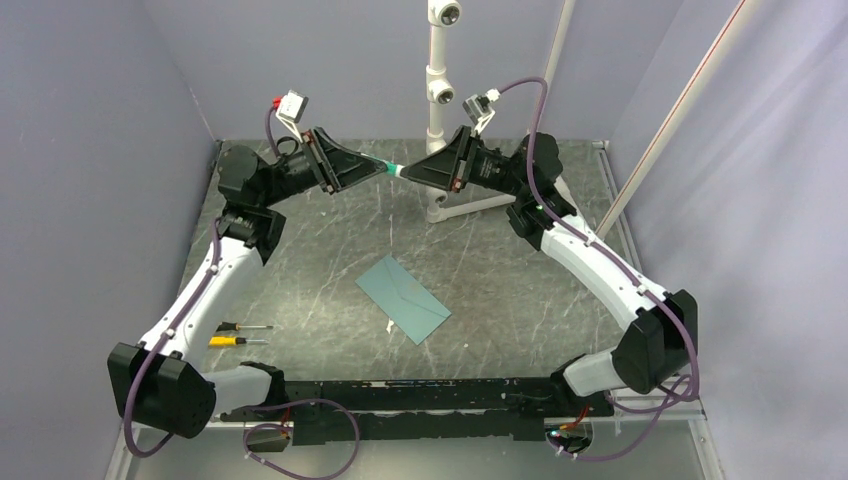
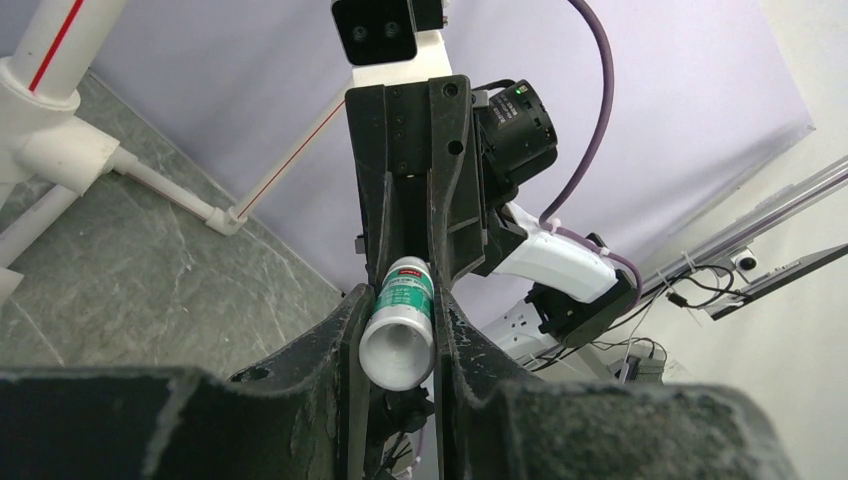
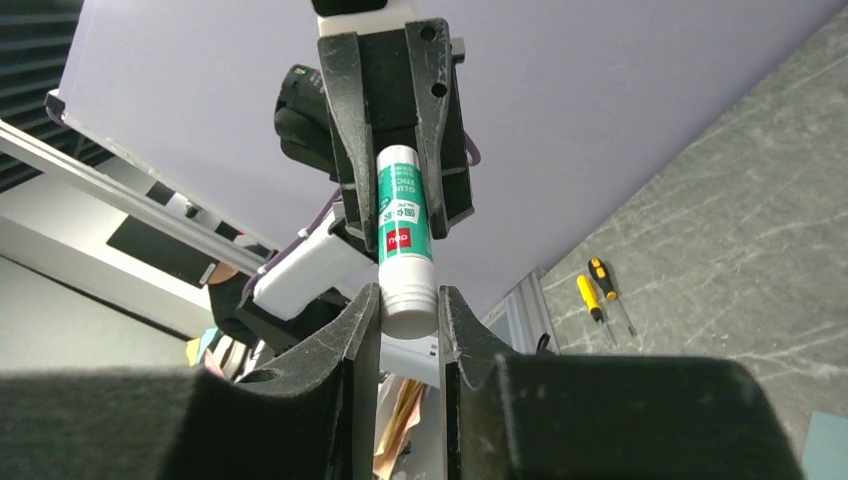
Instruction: Place the letter into the envelope and seal it
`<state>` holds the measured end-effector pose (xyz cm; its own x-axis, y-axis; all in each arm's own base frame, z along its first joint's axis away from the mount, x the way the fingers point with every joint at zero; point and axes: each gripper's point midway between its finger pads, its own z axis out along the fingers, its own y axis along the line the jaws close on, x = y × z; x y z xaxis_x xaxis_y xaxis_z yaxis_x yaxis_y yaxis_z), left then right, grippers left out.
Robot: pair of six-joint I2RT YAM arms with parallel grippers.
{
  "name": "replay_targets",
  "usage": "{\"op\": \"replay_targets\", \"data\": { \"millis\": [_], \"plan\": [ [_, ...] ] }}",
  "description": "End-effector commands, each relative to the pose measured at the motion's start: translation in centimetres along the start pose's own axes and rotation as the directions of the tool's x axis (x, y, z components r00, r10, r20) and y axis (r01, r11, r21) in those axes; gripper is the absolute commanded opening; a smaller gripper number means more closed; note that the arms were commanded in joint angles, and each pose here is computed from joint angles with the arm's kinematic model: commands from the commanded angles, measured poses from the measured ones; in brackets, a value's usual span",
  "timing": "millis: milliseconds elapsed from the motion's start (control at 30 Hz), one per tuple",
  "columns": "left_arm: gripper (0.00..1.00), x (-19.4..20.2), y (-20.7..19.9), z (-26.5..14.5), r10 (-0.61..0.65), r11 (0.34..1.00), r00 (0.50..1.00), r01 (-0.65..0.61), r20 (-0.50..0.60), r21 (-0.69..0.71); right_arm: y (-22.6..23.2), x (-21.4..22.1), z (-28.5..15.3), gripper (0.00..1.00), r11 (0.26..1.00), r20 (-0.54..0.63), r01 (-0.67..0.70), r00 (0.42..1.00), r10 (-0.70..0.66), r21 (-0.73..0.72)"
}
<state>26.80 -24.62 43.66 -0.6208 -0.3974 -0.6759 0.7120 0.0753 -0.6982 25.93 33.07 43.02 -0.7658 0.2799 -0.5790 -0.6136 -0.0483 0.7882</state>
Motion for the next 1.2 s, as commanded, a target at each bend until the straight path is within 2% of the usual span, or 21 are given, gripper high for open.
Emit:
{"op": "replay_targets", "data": {
  "millis": [0, 267, 467, 533, 667, 733, 833, 967, 1167],
  "plan": [
    [0.02, 5.3, 1.5, 1.1, -0.115, 0.993, 0.975, 0.115, -0.191, -0.009, 4.6, 1.8, 1.4, 0.00, 0.988, -0.071, 0.058, 0.995, -0.069, -0.142],
    [0.02, 5.5, 1.9, 0.4, -0.102, 0.993, 0.981, 0.092, -0.164, -0.068, 3.6, 0.4, 0.0, 0.00, 0.994, 0.034, 0.094, 0.995, -0.093, -0.054],
    [0.03, 5.5, 1.5, 0.0, -0.102, 0.993, 0.985, 0.091, -0.139, -0.080, 3.9, -0.3, -1.3, 0.00, 0.995, 0.115, 0.081, 0.991, -0.074, -0.053],
    [0.14, 5.3, 1.2, -0.1, -0.098, 0.993, 0.987, 0.087, -0.130, -0.085, 4.3, -0.4, -1.6, 0.00, 0.995, 0.131, 0.084, 0.989, -0.075, -0.061],
    [0.44, 4.8, 0.7, -0.3, -0.080, 0.993, 0.991, 0.071, -0.107, -0.092, 4.4, -0.2, -1.9, 0.00, 0.995, 0.135, 0.063, 0.990, -0.052, -0.078],
    [0.65, 4.6, 0.5, -0.4, -0.078, 0.993, 0.993, 0.069, -0.093, -0.096, 4.2, 0.2, -1.9, 0.00, 0.995, 0.122, 0.056, 0.991, -0.046, -0.082],
    [0.83, 4.2, 0.2, -0.5, -0.068, 0.993, 0.995, 0.060, -0.078, -0.098, 3.8, 0.7, -2.0, 0.00, 0.996, 0.098, 0.050, 0.994, -0.042, -0.074],
    [0.90, 3.7, -0.6, -0.9, -0.064, 0.995, 0.995, 0.058, -0.073, -0.087, 2.9, 1.2, -2.3, 0.00, 0.998, 0.069, 0.049, 0.997, -0.047, -0.032],
    [0.92, 3.5, -1.3, -1.5, -0.073, 0.995, 0.993, 0.067, -0.094, -0.070, 2.4, 1.8, -2.6, 0.00, 0.998, 0.022, 0.055, 0.998, -0.055, -0.016]
  ]
}}
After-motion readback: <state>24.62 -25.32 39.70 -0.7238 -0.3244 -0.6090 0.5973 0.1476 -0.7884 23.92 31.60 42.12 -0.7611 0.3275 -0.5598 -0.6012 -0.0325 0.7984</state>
